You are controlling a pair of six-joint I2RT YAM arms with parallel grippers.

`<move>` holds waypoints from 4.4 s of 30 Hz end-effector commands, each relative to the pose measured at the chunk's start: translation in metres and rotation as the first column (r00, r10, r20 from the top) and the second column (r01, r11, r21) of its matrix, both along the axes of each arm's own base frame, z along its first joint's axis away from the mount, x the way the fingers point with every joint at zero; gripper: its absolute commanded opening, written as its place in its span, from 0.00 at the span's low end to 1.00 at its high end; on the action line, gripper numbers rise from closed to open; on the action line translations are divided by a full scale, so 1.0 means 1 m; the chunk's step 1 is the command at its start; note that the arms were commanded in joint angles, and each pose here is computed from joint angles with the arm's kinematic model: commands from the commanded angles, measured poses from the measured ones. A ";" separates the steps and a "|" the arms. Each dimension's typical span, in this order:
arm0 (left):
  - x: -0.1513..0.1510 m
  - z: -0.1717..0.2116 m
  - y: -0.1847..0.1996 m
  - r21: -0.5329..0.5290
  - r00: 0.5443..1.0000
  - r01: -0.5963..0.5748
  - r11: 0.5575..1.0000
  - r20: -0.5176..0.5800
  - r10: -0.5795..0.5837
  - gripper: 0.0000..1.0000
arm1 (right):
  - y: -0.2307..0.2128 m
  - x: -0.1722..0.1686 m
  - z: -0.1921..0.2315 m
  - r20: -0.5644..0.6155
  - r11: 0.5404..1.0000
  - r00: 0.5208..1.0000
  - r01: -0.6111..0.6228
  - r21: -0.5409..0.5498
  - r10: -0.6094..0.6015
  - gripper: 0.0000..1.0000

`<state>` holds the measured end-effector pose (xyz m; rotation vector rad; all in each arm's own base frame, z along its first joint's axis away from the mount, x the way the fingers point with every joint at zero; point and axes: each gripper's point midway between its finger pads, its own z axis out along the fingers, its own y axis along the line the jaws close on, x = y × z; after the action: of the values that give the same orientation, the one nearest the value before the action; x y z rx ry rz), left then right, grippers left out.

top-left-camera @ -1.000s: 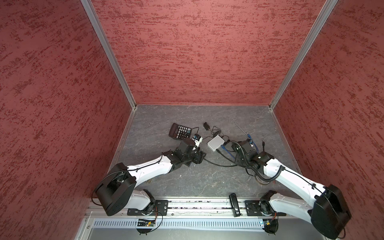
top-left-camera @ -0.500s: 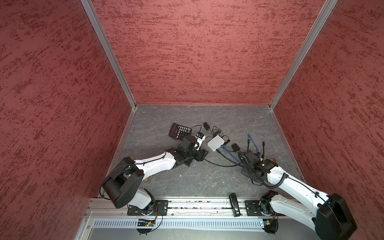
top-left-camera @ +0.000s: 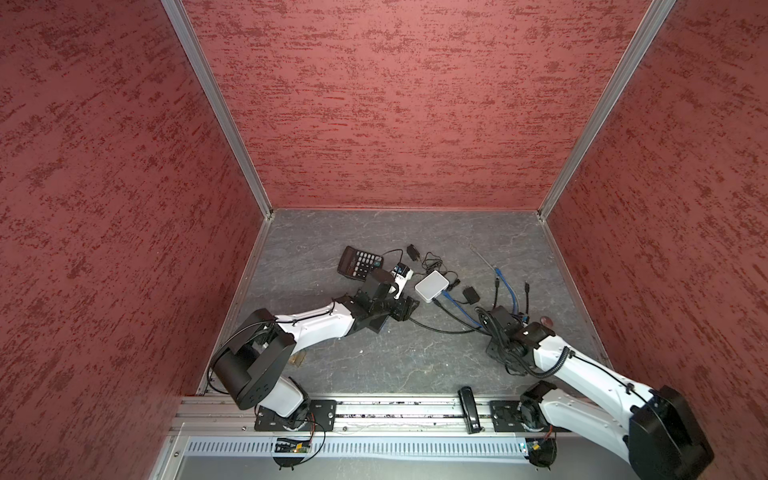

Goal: Insert the plug into the switch port

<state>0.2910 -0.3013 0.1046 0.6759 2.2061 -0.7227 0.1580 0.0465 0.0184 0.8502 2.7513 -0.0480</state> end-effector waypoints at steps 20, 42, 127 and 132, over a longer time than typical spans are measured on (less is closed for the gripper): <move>0.000 -0.001 0.004 0.022 0.998 0.035 0.999 0.043 -0.036 0.67 | 0.046 0.053 0.022 0.115 0.986 0.992 -0.069 0.152 0.052 0.11; -0.007 0.002 0.030 0.042 0.995 -0.039 0.998 0.091 0.035 0.67 | 0.172 0.110 0.021 0.191 0.852 0.923 -0.382 0.359 0.333 0.18; -0.018 -0.002 0.050 0.053 0.990 -0.116 0.992 0.087 0.111 0.67 | 0.138 0.148 0.018 0.057 -0.567 -0.617 -0.752 -0.335 0.785 0.31; -0.017 -0.003 0.049 0.054 0.990 -0.115 0.992 0.085 0.111 0.66 | 0.143 0.145 0.017 0.079 -0.579 -0.637 -0.739 -0.345 0.767 0.30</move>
<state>0.2763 -0.2533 0.1078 0.5830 2.1629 -0.5777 0.3053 0.1836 0.0324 -1.9332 1.8038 0.2904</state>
